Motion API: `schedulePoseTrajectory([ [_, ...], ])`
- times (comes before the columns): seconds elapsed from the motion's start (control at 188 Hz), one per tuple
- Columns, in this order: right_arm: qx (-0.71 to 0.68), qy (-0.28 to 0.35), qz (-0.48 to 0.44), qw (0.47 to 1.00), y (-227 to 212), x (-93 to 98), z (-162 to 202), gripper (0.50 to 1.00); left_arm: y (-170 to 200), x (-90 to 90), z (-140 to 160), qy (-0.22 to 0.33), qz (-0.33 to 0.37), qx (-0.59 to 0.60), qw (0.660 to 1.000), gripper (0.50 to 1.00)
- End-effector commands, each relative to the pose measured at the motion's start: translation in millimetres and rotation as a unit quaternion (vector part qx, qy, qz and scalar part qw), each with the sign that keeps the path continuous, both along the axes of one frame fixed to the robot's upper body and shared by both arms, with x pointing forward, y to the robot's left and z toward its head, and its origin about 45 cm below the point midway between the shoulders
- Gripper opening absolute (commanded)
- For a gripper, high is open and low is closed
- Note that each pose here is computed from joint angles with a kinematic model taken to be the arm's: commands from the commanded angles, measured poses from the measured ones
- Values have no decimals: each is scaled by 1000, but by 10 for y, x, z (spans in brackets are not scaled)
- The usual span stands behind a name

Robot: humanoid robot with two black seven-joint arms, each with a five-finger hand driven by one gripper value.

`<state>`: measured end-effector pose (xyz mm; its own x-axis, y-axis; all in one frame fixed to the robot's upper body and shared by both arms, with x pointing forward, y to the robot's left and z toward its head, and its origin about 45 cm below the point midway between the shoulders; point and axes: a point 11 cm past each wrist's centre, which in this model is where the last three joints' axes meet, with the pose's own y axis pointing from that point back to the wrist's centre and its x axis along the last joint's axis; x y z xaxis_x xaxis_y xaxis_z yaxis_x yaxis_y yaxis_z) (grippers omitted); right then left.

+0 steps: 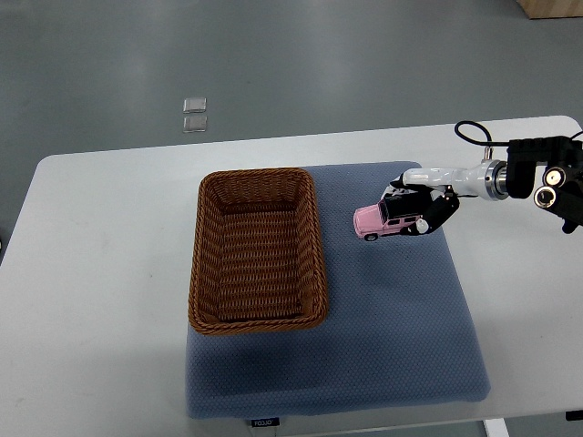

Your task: Place pink car in brown basket

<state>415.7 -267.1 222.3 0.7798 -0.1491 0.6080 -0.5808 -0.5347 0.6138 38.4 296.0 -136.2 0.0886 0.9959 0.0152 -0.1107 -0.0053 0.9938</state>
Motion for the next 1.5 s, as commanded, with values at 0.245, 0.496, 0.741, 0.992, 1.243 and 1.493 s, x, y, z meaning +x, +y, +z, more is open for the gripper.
schedulePoseTrajectory([
  [0.245, 39, -51, 56, 996, 622, 300, 769, 500, 0, 0, 0, 0, 0, 0, 1000, 1000],
  [0.496, 42, -33, 99, 994, 1517, 385, 461, 500, 5, 0, 0, 0, 0, 1, 1000, 1000],
  [0.741, 39, -12, 121, 992, 1992, 257, 106, 500, 0, 0, 0, 0, 0, 0, 1000, 1000],
  [0.992, 49, 7, 122, 991, 2097, 138, -129, 500, 5, 0, 0, 0, 0, 1, 1000, 1000],
  [1.243, 66, 9, 112, 991, 2199, 44, -309, 664, 5, 0, 0, 0, 0, 1, 1000, 1000],
  [1.493, 73, 8, 91, 993, 2095, 121, -293, 893, 10, -2, 0, 0, -1, 2, 1000, 1000],
])
